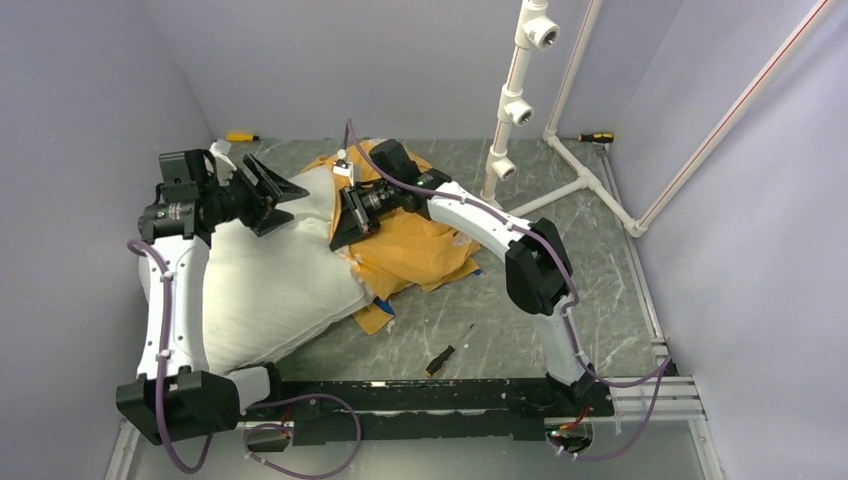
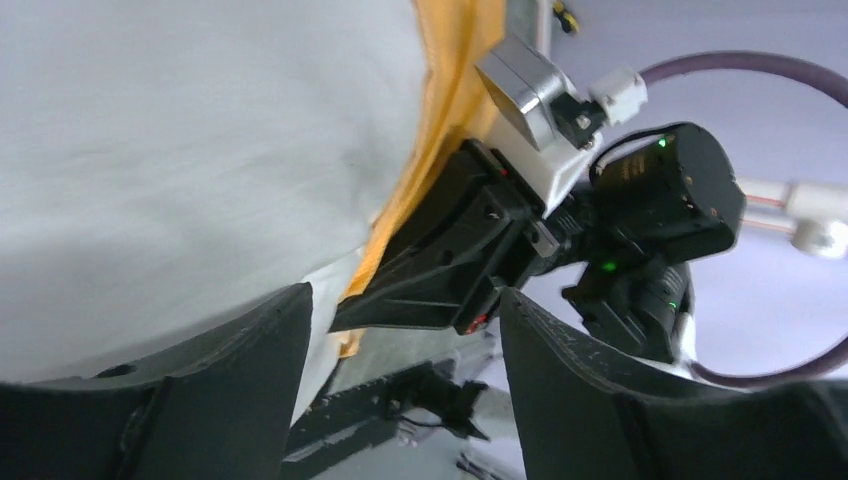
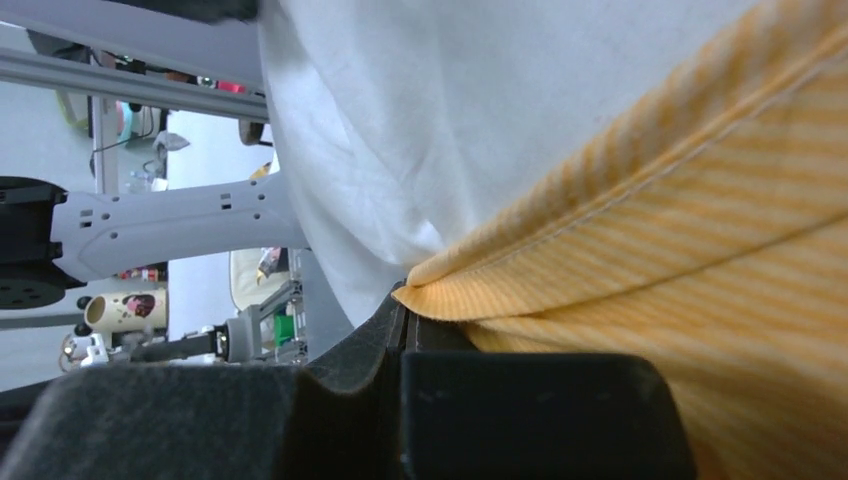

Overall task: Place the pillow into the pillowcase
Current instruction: Stuff the pillow into the pillowcase.

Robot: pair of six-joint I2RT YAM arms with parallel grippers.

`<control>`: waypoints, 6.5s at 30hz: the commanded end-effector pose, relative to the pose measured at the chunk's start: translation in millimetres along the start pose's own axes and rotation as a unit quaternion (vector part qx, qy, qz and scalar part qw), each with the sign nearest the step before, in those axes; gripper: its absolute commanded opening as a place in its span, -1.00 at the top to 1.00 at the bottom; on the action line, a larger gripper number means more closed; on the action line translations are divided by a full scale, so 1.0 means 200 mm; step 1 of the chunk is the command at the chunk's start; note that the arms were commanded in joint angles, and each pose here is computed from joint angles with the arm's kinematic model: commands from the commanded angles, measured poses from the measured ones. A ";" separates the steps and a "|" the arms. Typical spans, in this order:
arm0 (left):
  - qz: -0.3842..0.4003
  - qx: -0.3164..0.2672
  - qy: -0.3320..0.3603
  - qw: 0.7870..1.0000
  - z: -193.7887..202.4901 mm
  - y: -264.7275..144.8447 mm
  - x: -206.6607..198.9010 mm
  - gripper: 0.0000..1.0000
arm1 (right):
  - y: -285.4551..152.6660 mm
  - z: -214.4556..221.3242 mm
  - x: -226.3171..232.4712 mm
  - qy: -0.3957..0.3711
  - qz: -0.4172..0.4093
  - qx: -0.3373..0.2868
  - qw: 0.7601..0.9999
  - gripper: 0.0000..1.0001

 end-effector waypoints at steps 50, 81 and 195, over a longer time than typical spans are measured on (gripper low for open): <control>0.168 -0.043 0.037 0.984 -0.09 0.17 -0.18 1.00 | -0.56 -0.05 0.28 -0.026 0.109 -0.179 0.977 -0.40; 0.117 -0.171 0.074 0.975 -0.22 -0.11 -0.28 1.00 | -0.58 -0.48 0.70 -0.272 0.182 -0.335 0.883 1.00; -0.033 0.096 0.366 0.925 -0.02 0.30 0.00 0.37 | -0.49 -0.27 0.65 -0.022 -0.160 -0.149 0.976 1.00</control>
Point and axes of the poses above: each gripper's point midway between its finger pads, its own y axis out along the fingers, its own x axis along the line the jaws close on, z = x × y, the point moved 7 cm from there along -y, back along the fingers, and after that the axes turned 10 degrees about y, right-handed, at the moved point
